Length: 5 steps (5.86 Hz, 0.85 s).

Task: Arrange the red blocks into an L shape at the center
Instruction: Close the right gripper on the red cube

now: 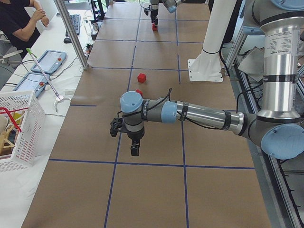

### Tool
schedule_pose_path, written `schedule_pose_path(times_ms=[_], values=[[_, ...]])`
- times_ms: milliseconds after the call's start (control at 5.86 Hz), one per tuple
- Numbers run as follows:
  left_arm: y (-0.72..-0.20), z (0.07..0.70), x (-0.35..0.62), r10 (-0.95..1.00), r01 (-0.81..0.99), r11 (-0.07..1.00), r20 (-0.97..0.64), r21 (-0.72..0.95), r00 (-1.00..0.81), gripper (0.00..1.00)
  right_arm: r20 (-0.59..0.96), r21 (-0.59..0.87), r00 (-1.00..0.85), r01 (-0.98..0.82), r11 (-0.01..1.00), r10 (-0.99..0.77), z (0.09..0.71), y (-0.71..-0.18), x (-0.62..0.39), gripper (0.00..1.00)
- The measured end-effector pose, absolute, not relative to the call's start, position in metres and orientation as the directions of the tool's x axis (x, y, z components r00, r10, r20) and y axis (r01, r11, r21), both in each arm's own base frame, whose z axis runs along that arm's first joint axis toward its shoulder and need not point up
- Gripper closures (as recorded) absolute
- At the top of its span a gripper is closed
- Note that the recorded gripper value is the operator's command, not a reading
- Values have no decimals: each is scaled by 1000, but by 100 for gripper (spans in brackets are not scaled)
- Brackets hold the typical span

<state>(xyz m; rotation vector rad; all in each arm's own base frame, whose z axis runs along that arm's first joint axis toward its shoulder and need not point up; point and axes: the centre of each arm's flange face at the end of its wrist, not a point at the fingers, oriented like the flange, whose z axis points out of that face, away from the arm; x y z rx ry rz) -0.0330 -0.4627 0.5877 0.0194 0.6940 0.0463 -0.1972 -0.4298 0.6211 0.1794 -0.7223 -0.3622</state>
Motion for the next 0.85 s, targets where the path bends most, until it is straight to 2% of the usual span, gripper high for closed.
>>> schedule_pose_path(times_ms=[171,512,682,853], values=[[-463,587,-33,50,-36,999,-639,34,768,0,611,281,692,266,922,-385,623,-430,-200,97],[-462,585,-33,53,-37,999,-639,39,767,0,619,287,682,266,920,-390,617,-431,-204,100],[-461,583,-33,55,-36,998,-639,42,767,0,632,307,668,248,919,-392,595,-431,-208,100],[-459,582,-33,55,-36,998,-639,43,767,0,669,330,640,201,923,-378,545,-429,-226,100]])
